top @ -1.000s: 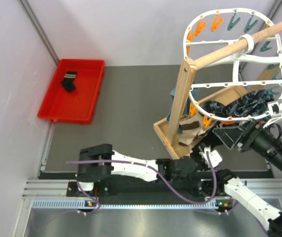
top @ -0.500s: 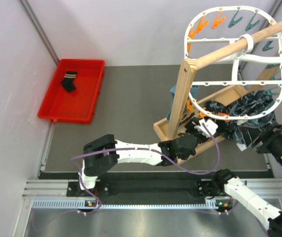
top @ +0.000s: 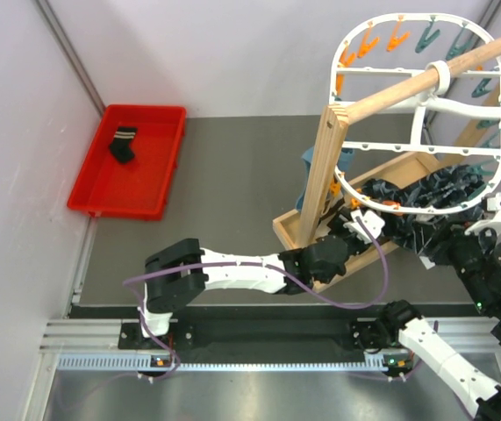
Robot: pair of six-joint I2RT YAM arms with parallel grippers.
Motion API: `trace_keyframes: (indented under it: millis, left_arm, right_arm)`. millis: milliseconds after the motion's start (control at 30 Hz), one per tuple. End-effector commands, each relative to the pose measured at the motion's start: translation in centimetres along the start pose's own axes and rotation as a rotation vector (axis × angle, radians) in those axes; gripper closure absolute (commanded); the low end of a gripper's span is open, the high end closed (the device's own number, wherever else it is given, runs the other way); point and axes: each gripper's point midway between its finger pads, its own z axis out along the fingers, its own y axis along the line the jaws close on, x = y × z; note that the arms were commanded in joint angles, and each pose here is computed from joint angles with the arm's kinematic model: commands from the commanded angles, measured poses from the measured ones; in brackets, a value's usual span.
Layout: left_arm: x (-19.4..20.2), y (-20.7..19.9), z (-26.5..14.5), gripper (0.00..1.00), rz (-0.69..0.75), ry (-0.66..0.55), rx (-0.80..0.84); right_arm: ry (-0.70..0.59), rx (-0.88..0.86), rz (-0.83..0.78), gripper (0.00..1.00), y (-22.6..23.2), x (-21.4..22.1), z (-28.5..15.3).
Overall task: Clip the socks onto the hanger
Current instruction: Open the clamp at the hanger.
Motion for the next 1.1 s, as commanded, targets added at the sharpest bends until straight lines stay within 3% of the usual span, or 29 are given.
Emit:
trace_keyframes:
  millis: [0,1067]
  left_arm:
    - [-4.0,0.7,-0.8,0.41,-0.088,-0.069,0.010]
    - [-5.1,-0.1,-1.8,0.42,-0.132,-0.088,0.057]
  right_arm:
    - [-0.125,-0.025,0.023,0.45,0.6,-2.7,0.4]
    - [-0.121,0.123,0.003,0.46,-2.0,-1.4,1.3]
